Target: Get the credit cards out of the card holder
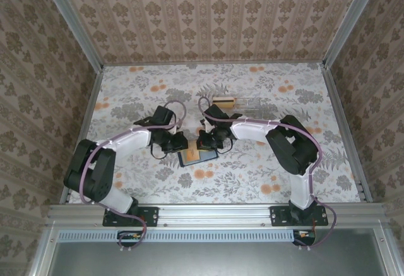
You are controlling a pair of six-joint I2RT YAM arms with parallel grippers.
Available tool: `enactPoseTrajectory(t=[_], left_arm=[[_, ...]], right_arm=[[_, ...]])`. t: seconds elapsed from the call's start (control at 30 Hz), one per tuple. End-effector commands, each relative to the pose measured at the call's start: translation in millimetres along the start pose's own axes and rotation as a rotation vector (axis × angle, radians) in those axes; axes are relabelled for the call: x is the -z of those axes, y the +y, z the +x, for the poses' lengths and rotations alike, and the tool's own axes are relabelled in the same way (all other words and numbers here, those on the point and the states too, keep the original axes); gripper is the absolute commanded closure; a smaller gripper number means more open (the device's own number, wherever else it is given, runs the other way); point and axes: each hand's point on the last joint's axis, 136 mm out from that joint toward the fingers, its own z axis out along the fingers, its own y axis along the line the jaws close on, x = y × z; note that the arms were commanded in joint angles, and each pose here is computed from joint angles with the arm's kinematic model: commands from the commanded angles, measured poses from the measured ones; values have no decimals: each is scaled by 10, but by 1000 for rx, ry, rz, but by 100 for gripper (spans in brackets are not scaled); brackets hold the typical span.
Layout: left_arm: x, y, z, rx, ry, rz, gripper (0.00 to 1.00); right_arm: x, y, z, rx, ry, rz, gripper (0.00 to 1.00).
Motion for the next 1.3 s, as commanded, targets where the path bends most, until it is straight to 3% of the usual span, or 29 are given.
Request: enactPoseTrajectory(t=[0.0,0.37,0.83,1.27], left_arm=[[-6,222,115,73,6,-57,94],[-264,310,84,68,61,-70,98],[27,217,-65,68,-3,-41,98],[-74,233,34,82,19,-25,98]], right_arm=[[-54,-61,66,21,40,40,100],[-79,-93,102,33,53,56,100],[-85,-161,78,-7,22,74,100],[-94,-144,2,-121,-51,33,100]])
